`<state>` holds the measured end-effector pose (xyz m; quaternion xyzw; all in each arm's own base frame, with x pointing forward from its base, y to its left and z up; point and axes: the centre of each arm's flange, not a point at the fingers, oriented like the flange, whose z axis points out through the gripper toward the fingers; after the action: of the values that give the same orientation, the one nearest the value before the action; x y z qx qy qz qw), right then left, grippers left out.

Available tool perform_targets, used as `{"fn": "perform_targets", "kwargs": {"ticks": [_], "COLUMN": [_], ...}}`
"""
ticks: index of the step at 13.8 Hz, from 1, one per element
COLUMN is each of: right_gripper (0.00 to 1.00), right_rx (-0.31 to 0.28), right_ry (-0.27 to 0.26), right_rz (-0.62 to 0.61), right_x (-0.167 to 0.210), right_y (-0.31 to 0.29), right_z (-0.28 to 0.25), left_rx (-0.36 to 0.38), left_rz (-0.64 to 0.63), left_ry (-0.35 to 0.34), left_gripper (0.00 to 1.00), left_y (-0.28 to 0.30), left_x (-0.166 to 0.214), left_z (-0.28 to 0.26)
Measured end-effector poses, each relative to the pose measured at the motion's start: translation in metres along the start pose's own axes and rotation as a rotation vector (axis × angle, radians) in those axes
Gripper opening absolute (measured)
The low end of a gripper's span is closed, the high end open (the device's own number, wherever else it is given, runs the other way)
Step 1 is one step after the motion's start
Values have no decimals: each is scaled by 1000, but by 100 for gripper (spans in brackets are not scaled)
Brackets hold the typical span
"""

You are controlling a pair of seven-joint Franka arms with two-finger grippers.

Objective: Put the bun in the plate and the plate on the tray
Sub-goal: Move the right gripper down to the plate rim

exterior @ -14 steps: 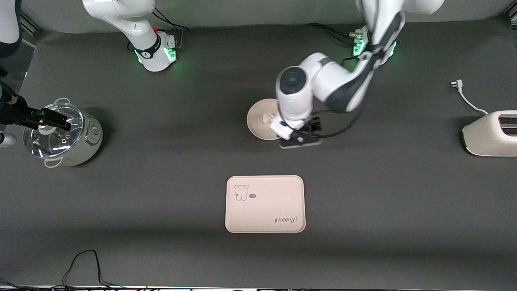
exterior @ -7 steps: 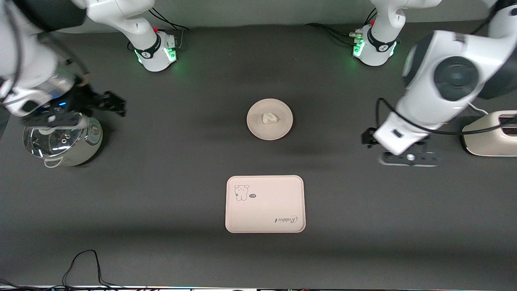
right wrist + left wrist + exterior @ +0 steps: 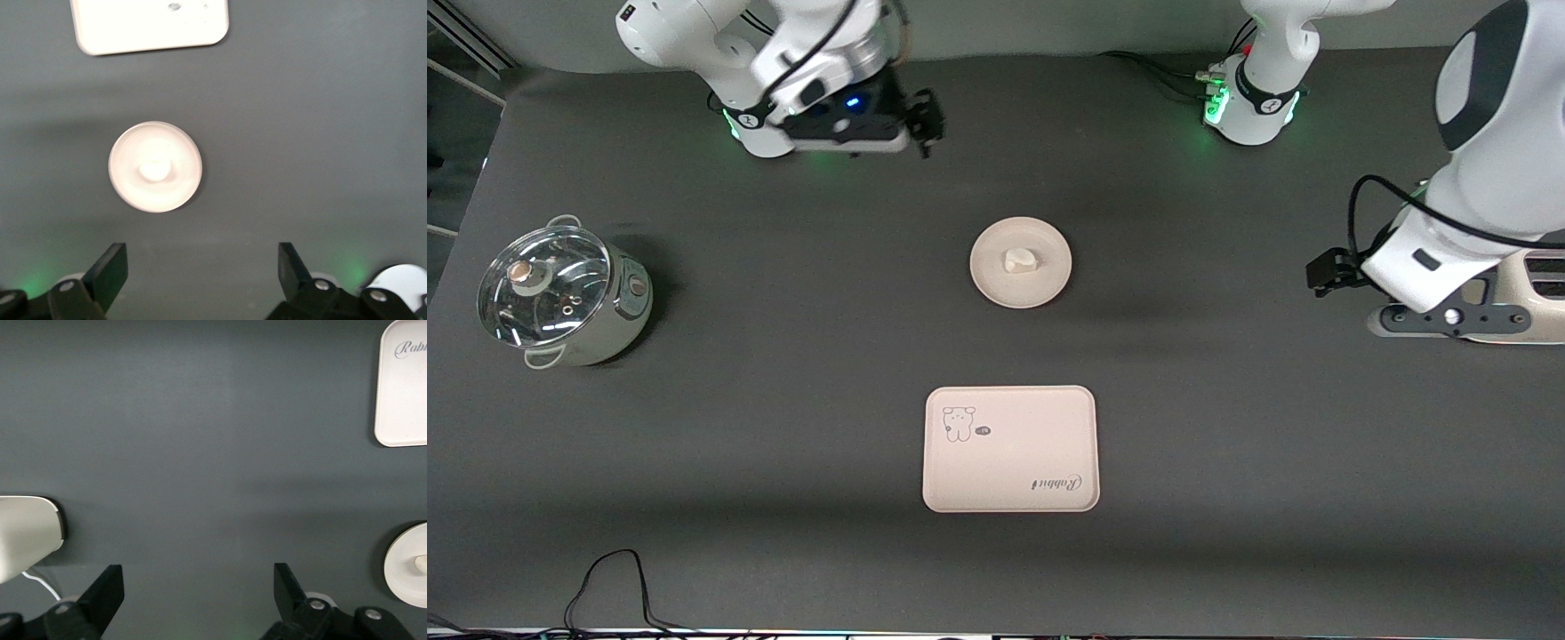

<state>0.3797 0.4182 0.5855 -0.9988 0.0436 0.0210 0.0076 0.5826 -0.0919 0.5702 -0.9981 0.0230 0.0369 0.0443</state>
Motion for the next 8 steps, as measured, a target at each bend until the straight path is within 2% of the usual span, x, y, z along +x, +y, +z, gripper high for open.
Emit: {"fn": "perform_targets", "kwargs": {"ticks": [3, 6, 8], "right_gripper": [100, 100, 100], "right_rx": [12, 0, 3], "right_ry": [-18, -24, -13], "right_rz": [-42, -73, -87], "right_x": [-23, -6, 5], "right_y": [-37, -47, -49], "right_z": [29, 79, 124], "left_rx": [-12, -49, -50], "left_rz": [40, 45, 34], "left_ry": [-15, -19, 15], "left_gripper": [100, 100, 100], "left_y": [-40, -65, -70], "left_x": [1, -11, -24], "left_z": [4, 2, -4]}}
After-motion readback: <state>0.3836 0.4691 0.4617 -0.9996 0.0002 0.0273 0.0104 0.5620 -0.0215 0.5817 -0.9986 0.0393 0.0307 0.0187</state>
